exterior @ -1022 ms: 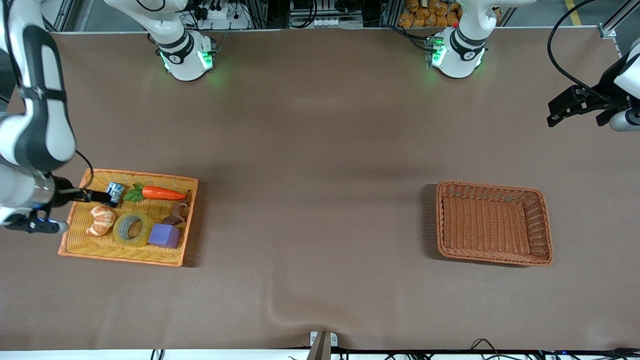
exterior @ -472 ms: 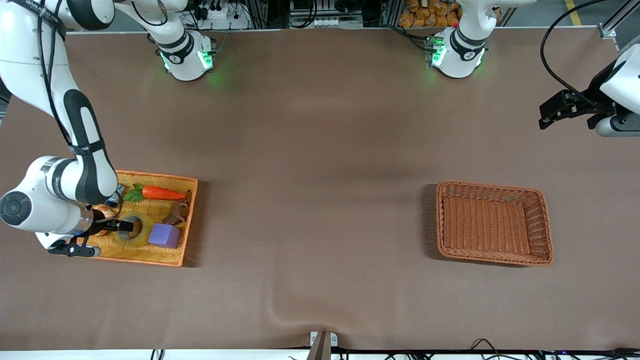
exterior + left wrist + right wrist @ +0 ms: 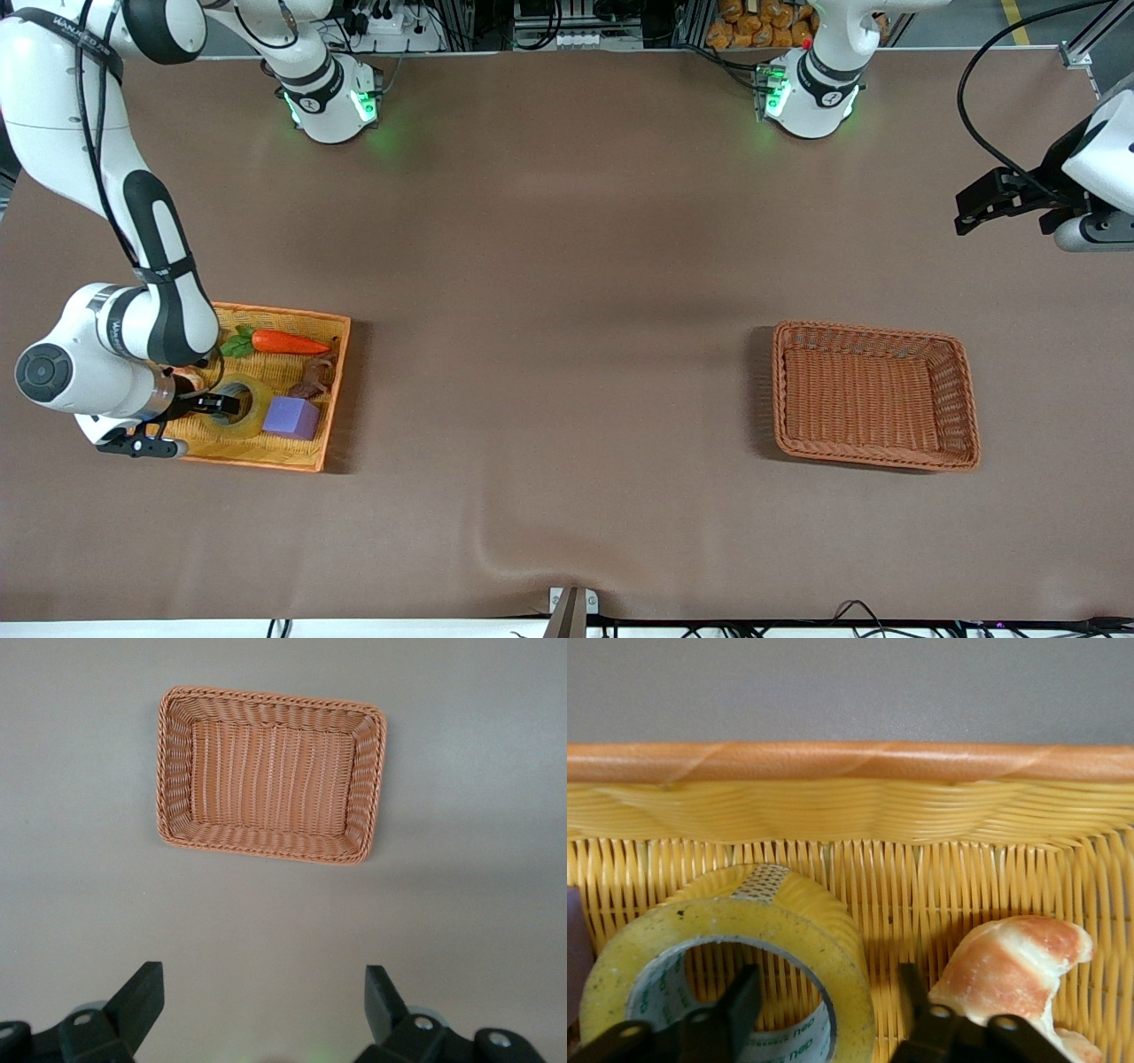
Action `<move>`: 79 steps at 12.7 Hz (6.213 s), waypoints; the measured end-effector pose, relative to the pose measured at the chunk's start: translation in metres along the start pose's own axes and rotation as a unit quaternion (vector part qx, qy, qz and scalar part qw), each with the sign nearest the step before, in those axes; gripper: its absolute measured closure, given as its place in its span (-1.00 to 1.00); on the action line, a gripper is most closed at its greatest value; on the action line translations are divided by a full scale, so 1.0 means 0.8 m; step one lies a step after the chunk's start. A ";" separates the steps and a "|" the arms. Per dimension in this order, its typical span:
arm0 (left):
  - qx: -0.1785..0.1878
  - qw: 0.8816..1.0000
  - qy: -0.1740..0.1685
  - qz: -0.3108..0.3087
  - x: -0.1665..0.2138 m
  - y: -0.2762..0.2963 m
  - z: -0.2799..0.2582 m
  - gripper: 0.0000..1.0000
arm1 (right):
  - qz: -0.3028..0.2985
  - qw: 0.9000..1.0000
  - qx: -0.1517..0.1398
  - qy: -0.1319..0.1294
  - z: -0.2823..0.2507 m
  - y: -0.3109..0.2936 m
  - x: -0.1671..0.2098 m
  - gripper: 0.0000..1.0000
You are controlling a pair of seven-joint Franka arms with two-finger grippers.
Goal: Transfer tape with both arms
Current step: 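Close the right gripper on the tape roll's rim, then carry the tape roll with the right gripper toward the table middle, then set the tape down and open the right gripper while the left gripper approaches, then grasp the tape roll rim with the left gripper, then carry the tape roll with the left gripper into the brown basket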
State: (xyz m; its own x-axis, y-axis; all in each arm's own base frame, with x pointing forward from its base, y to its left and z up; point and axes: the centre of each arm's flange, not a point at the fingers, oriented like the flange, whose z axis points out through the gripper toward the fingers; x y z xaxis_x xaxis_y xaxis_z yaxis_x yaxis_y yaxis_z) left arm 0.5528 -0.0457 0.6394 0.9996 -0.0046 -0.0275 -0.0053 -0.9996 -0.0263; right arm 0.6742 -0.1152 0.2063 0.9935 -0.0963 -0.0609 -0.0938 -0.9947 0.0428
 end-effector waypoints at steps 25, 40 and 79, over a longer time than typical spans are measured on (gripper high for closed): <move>-0.001 1.000 -0.002 -0.003 0.036 -0.004 0.042 -1.00 | 0.062 0.996 0.050 -0.038 -0.199 -0.489 -0.133 0.56; -0.005 1.000 0.000 -0.001 0.052 0.001 0.063 -1.00 | 0.064 0.994 0.085 0.032 -0.075 -0.728 -0.215 -0.41; -0.036 0.996 0.017 -0.080 0.011 0.547 0.510 0.56 | -0.052 0.998 0.038 0.011 -0.499 -0.082 -0.193 -1.00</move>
State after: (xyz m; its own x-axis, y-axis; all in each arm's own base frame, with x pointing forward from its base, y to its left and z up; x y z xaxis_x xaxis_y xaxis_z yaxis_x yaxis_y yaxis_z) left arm 0.5483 -0.4727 0.2197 0.9879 0.1547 0.0059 0.1542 -0.9870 0.0449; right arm 0.5529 -0.0205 0.6112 0.9992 0.0072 -0.0386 0.0058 -0.9993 -0.0382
